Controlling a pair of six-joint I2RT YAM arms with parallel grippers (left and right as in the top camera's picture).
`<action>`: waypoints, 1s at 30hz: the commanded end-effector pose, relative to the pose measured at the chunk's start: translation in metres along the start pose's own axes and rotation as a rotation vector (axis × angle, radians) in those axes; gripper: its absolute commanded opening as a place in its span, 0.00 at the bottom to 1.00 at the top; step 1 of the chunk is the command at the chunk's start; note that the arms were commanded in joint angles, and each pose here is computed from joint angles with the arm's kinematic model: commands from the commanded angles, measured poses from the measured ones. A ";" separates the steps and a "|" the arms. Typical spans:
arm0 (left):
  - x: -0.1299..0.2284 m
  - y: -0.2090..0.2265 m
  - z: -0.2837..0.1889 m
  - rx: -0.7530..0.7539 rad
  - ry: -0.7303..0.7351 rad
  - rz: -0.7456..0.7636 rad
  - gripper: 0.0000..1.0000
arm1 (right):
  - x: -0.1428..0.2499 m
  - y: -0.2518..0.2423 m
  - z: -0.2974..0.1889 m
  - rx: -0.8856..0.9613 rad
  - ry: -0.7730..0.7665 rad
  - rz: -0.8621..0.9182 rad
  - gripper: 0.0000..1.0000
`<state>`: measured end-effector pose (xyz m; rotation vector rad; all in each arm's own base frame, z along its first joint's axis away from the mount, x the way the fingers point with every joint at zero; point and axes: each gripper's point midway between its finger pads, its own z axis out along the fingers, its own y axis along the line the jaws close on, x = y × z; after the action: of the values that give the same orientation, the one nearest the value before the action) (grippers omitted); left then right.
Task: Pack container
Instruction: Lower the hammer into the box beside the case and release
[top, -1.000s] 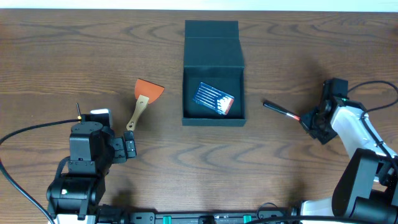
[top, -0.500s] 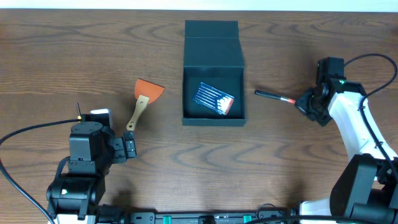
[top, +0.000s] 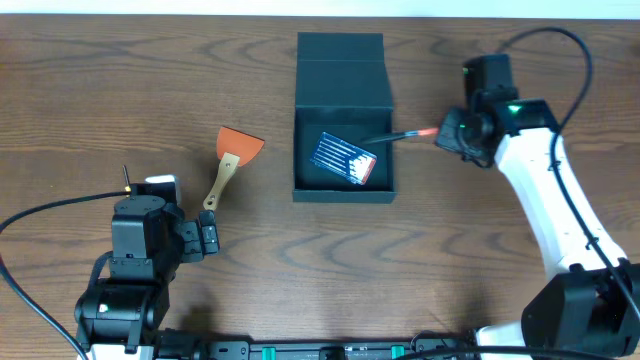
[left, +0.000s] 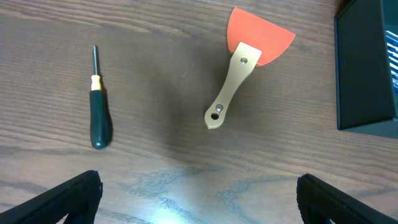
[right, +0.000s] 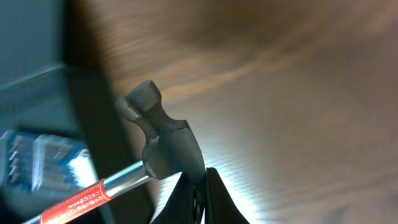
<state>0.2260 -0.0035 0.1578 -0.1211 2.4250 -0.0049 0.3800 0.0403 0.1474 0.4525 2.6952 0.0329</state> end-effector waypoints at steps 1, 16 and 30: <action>-0.007 -0.001 -0.005 0.001 -0.018 -0.005 0.98 | -0.003 0.031 -0.022 -0.068 -0.053 -0.204 0.01; -0.007 -0.001 -0.005 0.001 -0.019 -0.006 0.99 | 0.005 0.071 -0.041 -0.130 -0.081 -0.507 0.01; -0.006 0.000 -0.005 0.001 -0.015 -0.009 0.98 | -0.031 0.101 -0.049 -0.152 -0.074 -0.506 0.01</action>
<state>0.2260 -0.0035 0.1578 -0.1211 2.4254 -0.0048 0.4108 0.1165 0.2219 -0.2370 2.6087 0.0493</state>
